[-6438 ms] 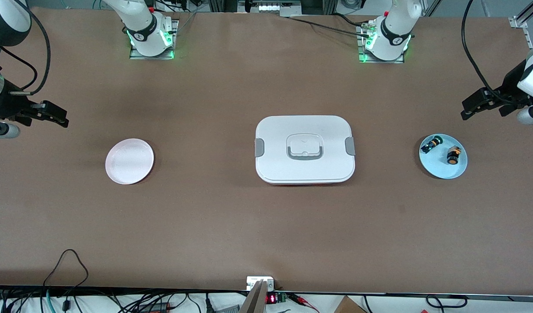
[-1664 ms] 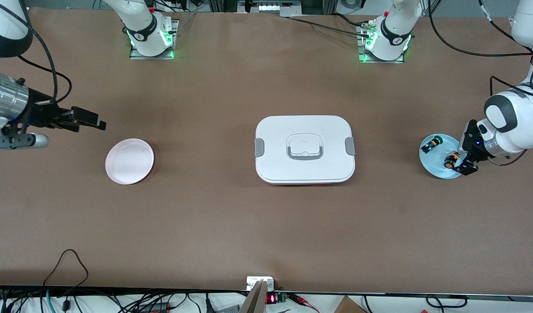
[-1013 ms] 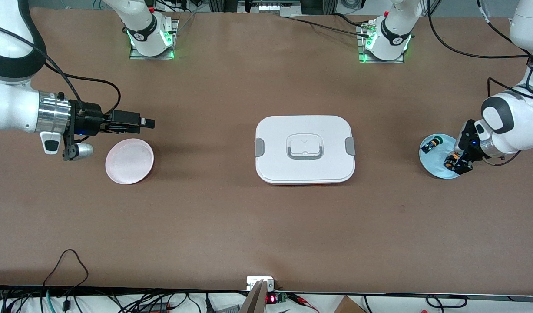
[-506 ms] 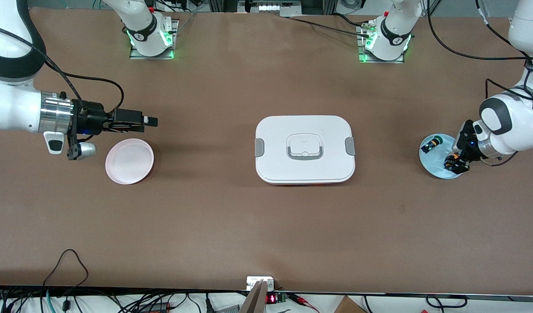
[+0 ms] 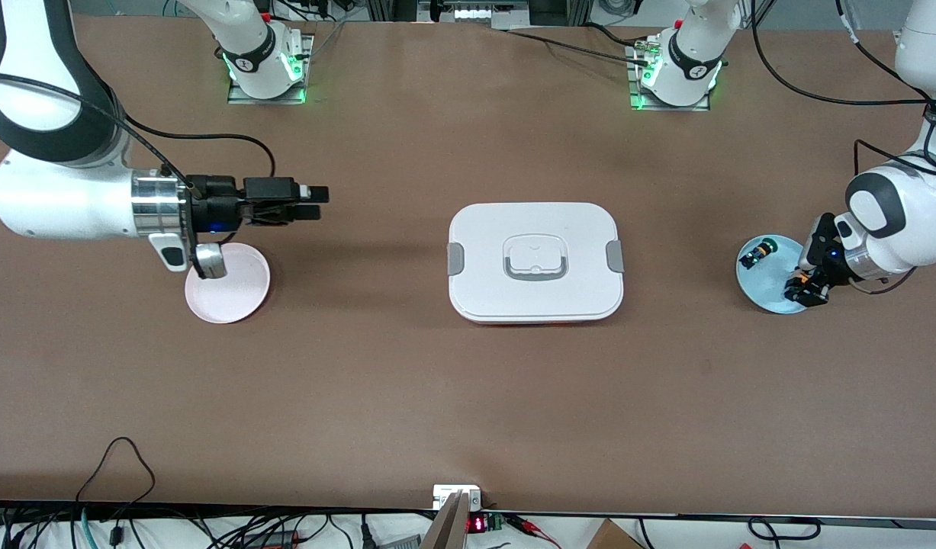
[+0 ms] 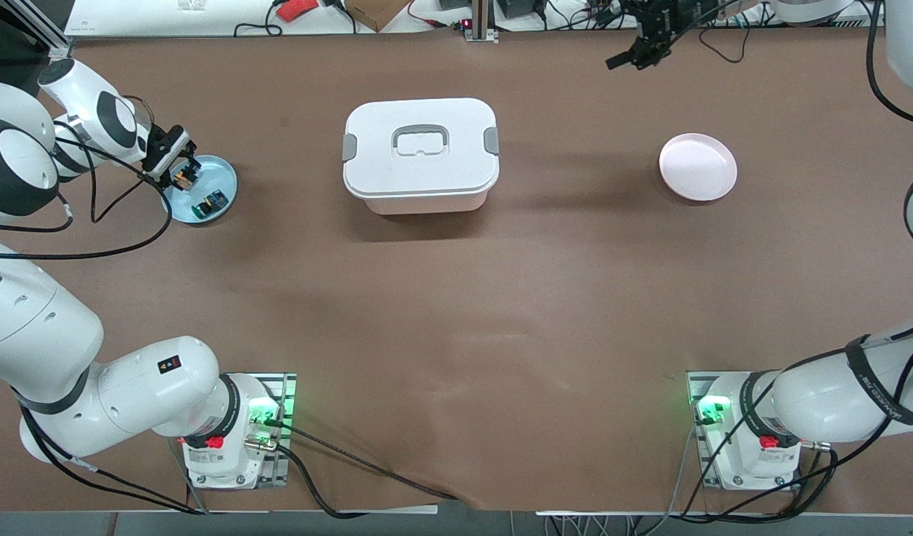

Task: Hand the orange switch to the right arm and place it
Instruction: 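Lift the orange switch with the left gripper while the right gripper advances, then carry the switch toward the right gripper above the white box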

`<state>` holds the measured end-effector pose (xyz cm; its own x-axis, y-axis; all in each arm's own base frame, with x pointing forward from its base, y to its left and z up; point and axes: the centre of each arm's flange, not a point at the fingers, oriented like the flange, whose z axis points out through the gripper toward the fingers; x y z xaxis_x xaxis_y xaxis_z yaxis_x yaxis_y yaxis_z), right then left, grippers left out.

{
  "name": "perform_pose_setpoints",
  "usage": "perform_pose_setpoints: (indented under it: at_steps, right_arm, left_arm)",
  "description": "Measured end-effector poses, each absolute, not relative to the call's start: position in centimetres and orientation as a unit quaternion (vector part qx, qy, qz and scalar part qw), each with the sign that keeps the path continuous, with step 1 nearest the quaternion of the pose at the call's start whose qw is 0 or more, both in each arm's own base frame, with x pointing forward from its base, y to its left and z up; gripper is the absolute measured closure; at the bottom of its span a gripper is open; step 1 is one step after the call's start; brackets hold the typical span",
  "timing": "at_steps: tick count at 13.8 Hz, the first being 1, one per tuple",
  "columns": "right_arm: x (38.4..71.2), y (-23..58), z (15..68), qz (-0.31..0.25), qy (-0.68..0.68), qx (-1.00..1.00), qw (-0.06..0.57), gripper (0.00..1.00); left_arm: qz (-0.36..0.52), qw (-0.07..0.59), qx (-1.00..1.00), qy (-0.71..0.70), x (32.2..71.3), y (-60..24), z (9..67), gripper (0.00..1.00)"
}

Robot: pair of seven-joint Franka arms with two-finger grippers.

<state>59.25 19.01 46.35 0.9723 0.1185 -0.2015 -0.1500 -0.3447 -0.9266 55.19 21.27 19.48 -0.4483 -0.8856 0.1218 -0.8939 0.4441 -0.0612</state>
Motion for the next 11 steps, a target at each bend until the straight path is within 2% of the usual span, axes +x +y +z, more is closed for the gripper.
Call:
perform_pose_setpoints:
  at_steps: [4,8,11]
  right_arm:
    - [59.6,23.3,44.4,0.102,-0.001,-0.755,0.648,0.0]
    - [59.5,27.8,43.0,0.065,0.006,-0.724,0.687,0.0]
    - [58.4,33.9,43.4,0.048,0.02,-0.711,0.701,0.0]
  left_arm:
    - [0.139,0.073,0.563,-0.811,56.6,18.0,21.6,0.27]
    - [0.278,0.176,0.606,-0.724,57.6,10.7,24.0,0.27]
    - [0.316,0.285,0.629,-0.651,58.1,3.0,26.2,0.27]
